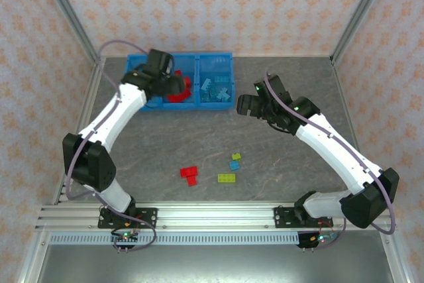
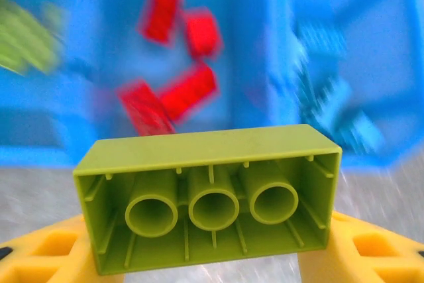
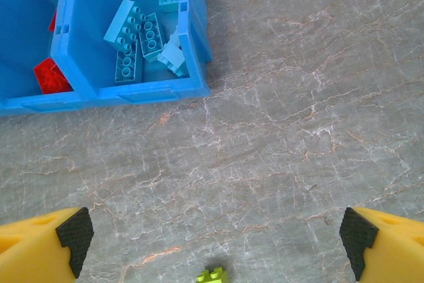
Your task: Sort the legos into containers by color
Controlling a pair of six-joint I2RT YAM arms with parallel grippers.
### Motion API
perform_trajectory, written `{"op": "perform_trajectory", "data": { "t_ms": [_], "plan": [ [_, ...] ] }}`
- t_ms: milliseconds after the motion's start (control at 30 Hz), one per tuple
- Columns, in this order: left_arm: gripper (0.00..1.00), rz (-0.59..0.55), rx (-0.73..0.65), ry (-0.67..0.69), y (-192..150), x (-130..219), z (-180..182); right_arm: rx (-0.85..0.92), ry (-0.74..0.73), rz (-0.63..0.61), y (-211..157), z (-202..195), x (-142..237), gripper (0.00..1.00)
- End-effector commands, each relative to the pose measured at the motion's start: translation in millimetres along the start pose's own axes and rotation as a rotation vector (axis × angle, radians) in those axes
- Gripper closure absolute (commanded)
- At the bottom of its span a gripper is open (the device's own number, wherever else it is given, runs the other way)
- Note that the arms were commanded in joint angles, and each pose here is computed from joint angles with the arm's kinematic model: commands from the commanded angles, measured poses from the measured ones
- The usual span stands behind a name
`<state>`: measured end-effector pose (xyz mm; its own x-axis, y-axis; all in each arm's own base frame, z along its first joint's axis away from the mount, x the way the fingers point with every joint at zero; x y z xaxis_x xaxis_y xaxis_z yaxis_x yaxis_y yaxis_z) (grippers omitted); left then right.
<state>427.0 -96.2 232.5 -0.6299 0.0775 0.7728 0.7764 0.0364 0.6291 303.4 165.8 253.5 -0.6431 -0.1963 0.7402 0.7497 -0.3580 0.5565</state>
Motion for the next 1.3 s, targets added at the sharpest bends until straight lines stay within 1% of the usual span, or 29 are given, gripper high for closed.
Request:
{"op": "perform_trajectory", "data": {
  "t_ms": [0, 100, 167, 233, 367, 467, 567, 800, 900, 1000, 1100, 1167, 1267],
  "plan": [
    [0.49, -0.003, 0.091, 0.174, 21.0, -13.7, 61.4, -0.015, -0.003, -0.004, 1.3, -1.8, 1.2, 0.02],
    [0.49, 0.003, 0.162, 0.208, 38.4, -39.8, 92.3, -0.014, -0.005, -0.004, 0.9, -2.8, 3.3, 0.02],
    [0.49, 0.041, 0.187, 0.216, 42.6, -65.3, 105.8, -0.016, -0.005, -0.004, 0.2, -4.0, 4.0, 0.02],
    [0.49, 0.061, 0.198, 0.211, 49.8, -86.2, 114.3, -0.019, -0.002, -0.005, 0.1, -4.0, 4.5, 0.02],
    [0.48, 0.069, 0.228, 0.19, 63.4, -113.7, 123.2, -0.024, 0.002, 0.0, -0.6, -3.4, 4.8, 0.02],
    [0.4, 0.069, 0.227, 0.198, 71.0, -121.4, 127.5, -0.025, -0.001, 0.001, -0.9, -4.2, 5.5, 0.02],
    [0.28, 0.054, 0.227, 0.197, 78.3, -118.6, 127.9, -0.027, -0.001, -0.001, -0.5, -4.3, 5.9, 0.02],
    [0.19, 0.007, 0.227, 0.175, 91.1, -90.1, 122.6, -0.025, 0.008, -0.001, 1.2, -0.1, 3.8, 0.02],
    [0.21, -0.03, 0.232, 0.131, 99.1, -64.6, 113.2, -0.021, 0.006, 0.004, 1.1, 1.0, 1.0, 0.02],
    [0.24, -0.096, 0.23, 0.053, 105.4, -24.8, 92.5, -0.008, -0.006, 0.021, -2.5, -0.4, -4.4, 0.02],
    [0.26, -0.165, 0.141, -0.015, 99.8, 20.8, 58.5, 0.021, -0.034, 0.079, -15.1, -5.7, -14.0, 0.03],
    [0.26, -0.186, 0.038, -0.057, 88.6, 42.8, 31.7, 0.044, -0.05, 0.142, -29.1, -9.8, -21.2, 0.04],
    [0.26, -0.202, -0.163, -0.128, 61.5, 71.2, -9.2, 0.065, -0.076, 0.255, -58.1, -18.3, -27.2, 0.08]
  ]
}}
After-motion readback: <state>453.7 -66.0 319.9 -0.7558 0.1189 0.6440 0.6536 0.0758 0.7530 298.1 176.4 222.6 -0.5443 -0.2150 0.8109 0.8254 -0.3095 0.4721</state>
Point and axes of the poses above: each hand's point on the last joint's axis, 136 mm out from that joint toward the fingers, its own x axis back along the fingers, its own z axis along the line the jaws close on, y = z × x, the point moved 1 cm from there along x, back along the fingers, and after that the axes turned 13 degrees about -x, right-handed, at the moved point
